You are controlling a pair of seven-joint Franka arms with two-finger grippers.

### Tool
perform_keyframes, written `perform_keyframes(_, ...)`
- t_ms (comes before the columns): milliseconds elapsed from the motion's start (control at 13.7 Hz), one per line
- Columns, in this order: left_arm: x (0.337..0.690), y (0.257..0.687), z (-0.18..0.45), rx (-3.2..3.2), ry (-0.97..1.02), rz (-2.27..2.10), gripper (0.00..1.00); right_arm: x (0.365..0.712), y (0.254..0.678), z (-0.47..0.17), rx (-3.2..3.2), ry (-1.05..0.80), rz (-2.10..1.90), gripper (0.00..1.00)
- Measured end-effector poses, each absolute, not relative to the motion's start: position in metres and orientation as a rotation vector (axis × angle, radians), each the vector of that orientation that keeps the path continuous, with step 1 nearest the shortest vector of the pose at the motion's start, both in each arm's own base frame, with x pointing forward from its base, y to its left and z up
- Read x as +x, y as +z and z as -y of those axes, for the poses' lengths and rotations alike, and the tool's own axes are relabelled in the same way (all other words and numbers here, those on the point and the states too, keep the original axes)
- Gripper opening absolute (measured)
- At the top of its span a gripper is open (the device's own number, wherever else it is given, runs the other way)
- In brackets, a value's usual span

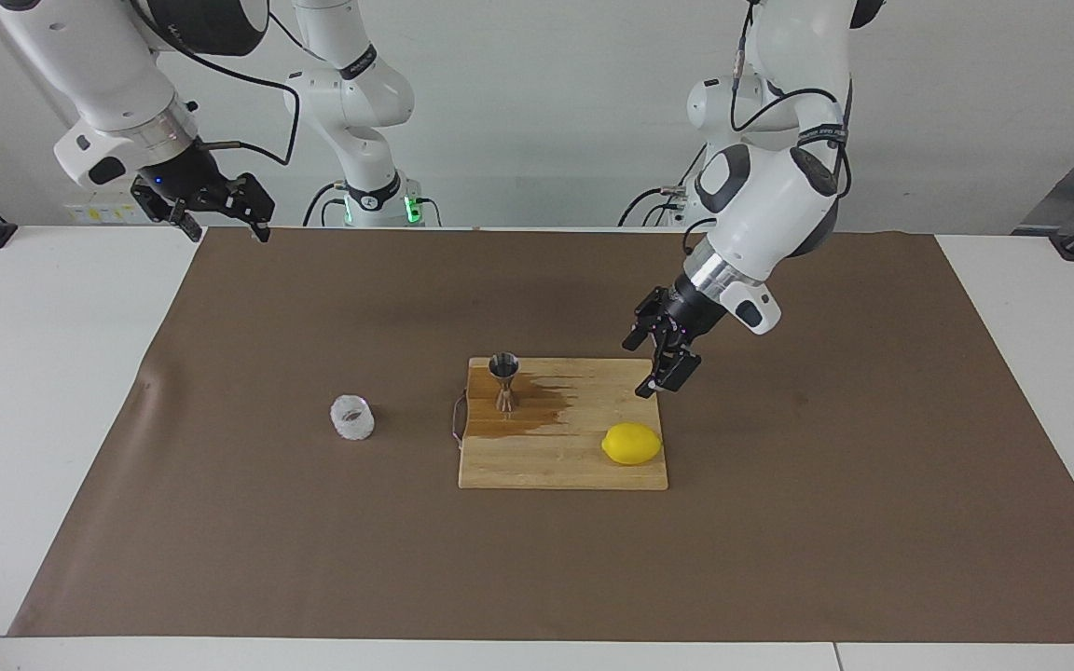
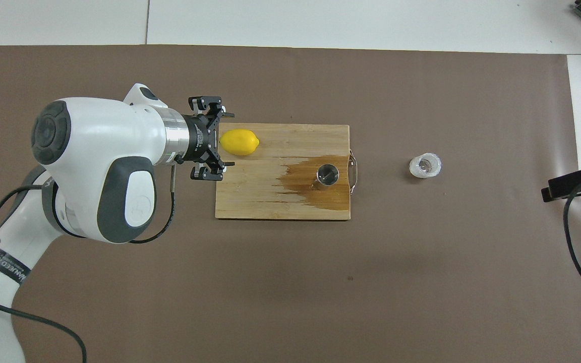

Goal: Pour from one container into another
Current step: 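Retract the left gripper while the right gripper reaches the white cup, then close the right gripper around the small white cup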

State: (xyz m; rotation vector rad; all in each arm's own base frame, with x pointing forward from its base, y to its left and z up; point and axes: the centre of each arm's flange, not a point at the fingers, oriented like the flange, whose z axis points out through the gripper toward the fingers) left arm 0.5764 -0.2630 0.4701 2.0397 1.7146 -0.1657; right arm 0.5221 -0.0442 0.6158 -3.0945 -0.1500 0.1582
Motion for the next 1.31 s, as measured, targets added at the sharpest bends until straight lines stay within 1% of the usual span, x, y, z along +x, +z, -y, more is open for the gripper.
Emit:
perform_keyframes(364,0.585,0.477,0.23,2.487,0.02,-1.346,1.0,0.531,0.61,0.049,-2.996,0.038,0.814,1.0)
perform_keyframes(510,0.591,0.48,0.211,2.619,0.07,-1.148,1.0,0.535,0.594,0.055,-2.923,-0.015,1.009,1.0)
perform_keyframes(728,0.596,0.489,0.174,2.78,0.149,-0.88,1.0,0.538,0.56,0.074,-2.744,-0.134,1.224,1.0)
perform_keyframes(874,0.597,0.501,0.143,2.87,0.183,-0.692,1.0,0.547,0.524,0.09,-2.606,-0.231,1.376,1.0)
perform_keyframes(1092,0.589,0.511,0.118,2.985,0.159,-0.361,1.0,0.575,0.448,0.108,-2.396,-0.403,1.459,1.0)
perform_keyframes(1311,0.581,0.532,0.073,3.043,0.148,-0.216,1.0,0.599,0.385,0.112,-2.265,-0.584,1.497,1.0)
